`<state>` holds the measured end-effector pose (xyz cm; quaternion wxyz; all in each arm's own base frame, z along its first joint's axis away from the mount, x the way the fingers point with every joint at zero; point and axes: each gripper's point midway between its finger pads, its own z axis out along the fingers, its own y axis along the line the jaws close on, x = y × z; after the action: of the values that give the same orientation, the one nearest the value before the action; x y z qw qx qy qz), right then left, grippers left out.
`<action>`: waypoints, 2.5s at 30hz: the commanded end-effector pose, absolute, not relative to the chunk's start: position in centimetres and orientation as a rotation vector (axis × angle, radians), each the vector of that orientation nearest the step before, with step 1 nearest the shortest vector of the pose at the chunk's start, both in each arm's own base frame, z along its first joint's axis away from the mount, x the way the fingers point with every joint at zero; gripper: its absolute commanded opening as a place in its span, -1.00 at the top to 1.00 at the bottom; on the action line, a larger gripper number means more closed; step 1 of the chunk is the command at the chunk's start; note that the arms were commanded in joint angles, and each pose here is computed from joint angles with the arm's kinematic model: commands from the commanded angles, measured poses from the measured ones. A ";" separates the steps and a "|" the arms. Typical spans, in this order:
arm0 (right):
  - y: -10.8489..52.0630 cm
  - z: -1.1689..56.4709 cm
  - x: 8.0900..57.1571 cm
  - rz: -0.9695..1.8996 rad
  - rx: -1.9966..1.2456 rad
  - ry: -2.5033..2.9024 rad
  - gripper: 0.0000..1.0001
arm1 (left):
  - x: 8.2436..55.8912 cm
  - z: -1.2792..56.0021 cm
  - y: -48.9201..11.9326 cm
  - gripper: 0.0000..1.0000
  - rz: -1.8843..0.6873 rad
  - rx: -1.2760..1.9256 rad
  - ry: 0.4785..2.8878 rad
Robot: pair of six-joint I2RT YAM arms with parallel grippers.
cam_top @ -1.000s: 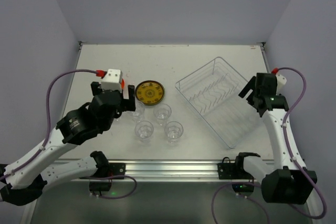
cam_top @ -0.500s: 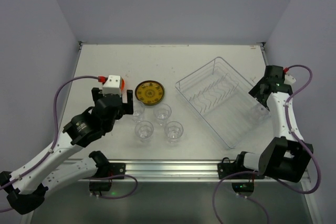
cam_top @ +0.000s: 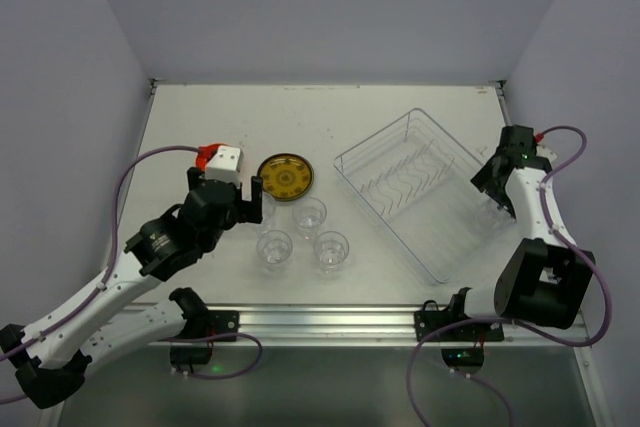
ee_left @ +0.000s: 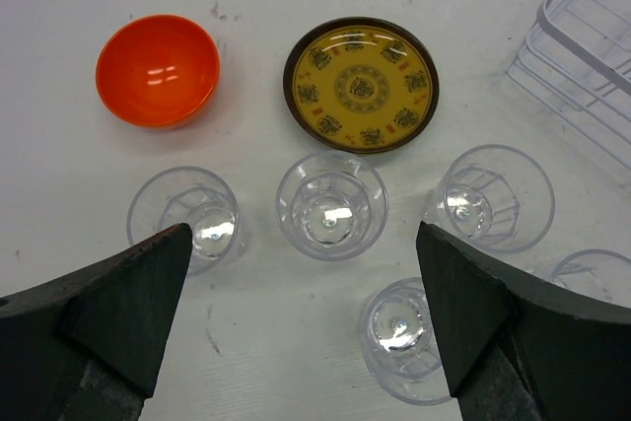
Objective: Unload the mixed dishes from the dish rack
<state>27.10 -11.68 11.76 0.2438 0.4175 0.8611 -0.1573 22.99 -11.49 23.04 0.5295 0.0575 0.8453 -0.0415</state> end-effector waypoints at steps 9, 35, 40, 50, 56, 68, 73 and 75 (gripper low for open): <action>-11.3 9.2 27.3 -0.380 1.190 2.329 -0.65 | 23.7 23.4 -12.4 -1.00 -0.115 0.163 2.010; 8.9 28.0 25.4 1.077 0.279 1.913 1.00 | 17.2 36.6 -27.3 -1.00 -1.225 0.510 1.447; 14.1 34.3 20.4 1.396 -0.082 1.664 1.00 | 15.6 37.3 -32.0 -1.00 -1.490 0.627 1.314; 16.9 36.0 16.9 1.520 -0.305 1.611 1.00 | 13.6 39.8 -37.0 -1.00 -1.664 0.663 1.182; 17.4 35.5 16.4 1.549 -0.352 1.592 1.00 | 12.6 40.0 -37.8 -0.39 -1.717 0.675 1.138; 14.9 31.0 21.0 1.164 -0.046 1.837 -0.98 | 18.6 35.3 -37.1 1.00 -1.291 0.555 1.562; 7.4 27.4 25.3 0.618 0.287 1.927 -0.98 | 22.9 30.8 -24.7 1.00 -0.498 0.245 2.038; 7.1 26.9 25.4 0.598 0.290 1.934 -0.98 | 21.8 29.1 -19.1 1.00 -0.230 0.204 2.154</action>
<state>25.00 11.31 31.11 0.5274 0.0739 0.7558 0.3810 21.84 -32.53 33.55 0.4788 0.1341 0.7794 -0.3813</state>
